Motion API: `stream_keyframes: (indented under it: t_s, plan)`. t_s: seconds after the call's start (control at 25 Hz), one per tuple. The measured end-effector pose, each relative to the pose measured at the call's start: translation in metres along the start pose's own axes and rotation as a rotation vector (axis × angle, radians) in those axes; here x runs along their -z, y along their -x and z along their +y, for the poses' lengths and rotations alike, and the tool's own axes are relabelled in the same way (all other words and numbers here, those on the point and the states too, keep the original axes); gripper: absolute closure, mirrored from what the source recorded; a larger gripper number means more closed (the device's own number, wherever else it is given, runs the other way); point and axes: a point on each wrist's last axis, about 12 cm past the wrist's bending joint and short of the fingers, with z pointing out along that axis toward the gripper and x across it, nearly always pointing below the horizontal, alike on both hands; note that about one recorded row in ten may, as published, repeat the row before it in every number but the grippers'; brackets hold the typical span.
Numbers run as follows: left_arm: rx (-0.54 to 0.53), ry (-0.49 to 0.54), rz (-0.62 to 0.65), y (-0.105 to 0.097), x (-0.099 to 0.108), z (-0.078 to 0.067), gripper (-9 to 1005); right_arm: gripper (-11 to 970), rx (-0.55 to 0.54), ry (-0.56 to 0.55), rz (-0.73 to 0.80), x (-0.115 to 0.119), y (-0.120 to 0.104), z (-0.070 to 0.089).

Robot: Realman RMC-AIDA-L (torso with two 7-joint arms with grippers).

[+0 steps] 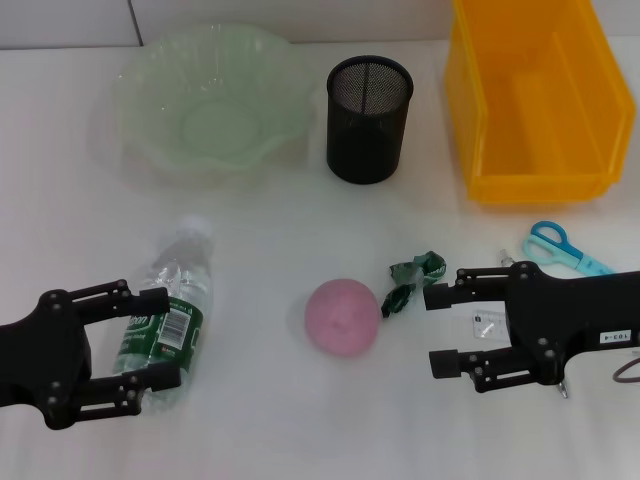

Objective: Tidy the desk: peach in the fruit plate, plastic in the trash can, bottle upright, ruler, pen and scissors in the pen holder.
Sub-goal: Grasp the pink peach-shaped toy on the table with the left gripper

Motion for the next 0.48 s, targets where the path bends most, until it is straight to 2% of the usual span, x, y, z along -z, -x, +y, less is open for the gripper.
stream_keyframes:
  t_s: [0.48]
  plan:
    - [0.008, -0.034, 0.029, 0.0075, -0.0054, 0.0037, 269, 192, -0.014, -0.006, -0.004, 0.0016, -0.0041, 0.0024]
